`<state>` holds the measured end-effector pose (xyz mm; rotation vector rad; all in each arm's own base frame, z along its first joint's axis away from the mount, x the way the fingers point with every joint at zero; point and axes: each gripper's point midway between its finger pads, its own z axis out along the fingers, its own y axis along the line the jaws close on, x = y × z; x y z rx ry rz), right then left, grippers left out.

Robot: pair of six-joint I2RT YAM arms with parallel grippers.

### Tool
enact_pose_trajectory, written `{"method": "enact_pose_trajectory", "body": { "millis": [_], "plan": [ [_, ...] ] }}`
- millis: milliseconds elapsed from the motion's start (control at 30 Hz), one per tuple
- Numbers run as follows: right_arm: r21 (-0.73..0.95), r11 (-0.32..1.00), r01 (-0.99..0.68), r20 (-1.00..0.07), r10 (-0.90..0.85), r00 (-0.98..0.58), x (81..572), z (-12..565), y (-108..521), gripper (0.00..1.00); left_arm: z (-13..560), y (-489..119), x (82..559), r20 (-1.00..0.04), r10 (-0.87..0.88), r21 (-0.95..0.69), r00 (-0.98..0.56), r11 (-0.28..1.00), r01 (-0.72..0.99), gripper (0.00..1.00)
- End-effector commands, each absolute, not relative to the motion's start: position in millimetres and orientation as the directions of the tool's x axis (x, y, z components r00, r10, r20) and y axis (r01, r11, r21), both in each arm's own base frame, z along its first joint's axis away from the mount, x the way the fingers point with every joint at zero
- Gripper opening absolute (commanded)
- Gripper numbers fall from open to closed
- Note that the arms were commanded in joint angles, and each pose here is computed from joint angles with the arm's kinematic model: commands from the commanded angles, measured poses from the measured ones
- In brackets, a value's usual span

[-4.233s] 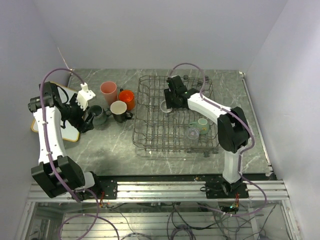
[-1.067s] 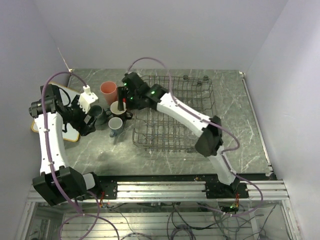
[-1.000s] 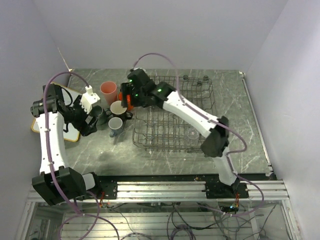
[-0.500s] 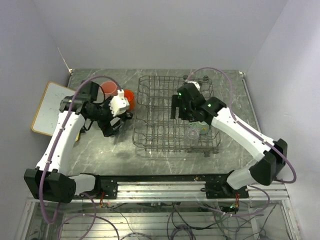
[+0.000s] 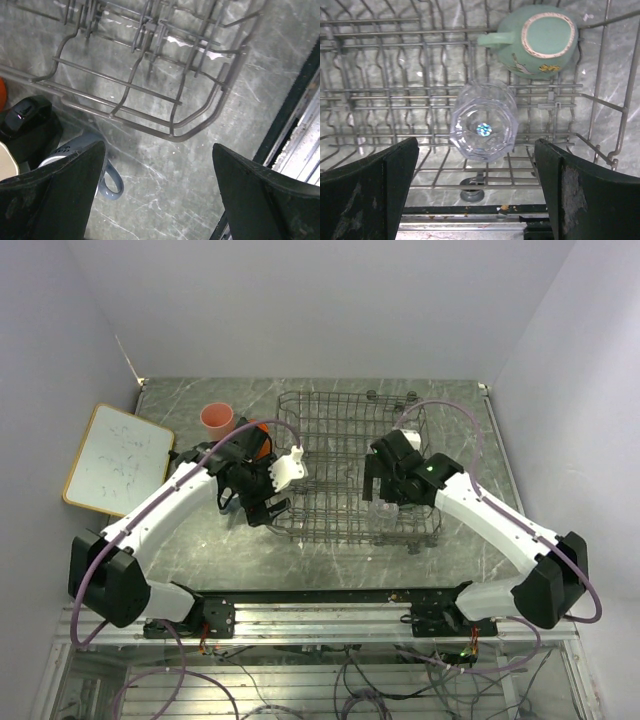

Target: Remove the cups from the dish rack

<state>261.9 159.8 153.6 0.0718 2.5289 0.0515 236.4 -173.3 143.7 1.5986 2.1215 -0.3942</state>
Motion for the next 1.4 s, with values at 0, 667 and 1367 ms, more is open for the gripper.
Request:
{"method": "enact_pose_trajectory", "body": {
  "millis": [0,667,1367],
  "plan": [
    [0.040,0.996,0.085,-0.571,0.092,-0.816,265.6,140.5,146.4,1.00,142.3,-175.0,257.3,-0.528,0.813,0.116,-0.245,0.354,0.928,0.99],
    [0.030,0.997,0.077,-0.501,0.082,-0.862,272.6,81.3,157.2,0.82,118.2,-177.7,293.3,-0.508,0.814,0.184,-0.282,0.423,0.887,0.96],
    [0.165,0.986,-0.020,-0.598,0.084,-0.797,294.5,175.8,185.4,0.18,215.5,-179.9,262.1,-0.668,0.743,0.251,-0.048,0.286,0.925,0.99]
  ]
}}
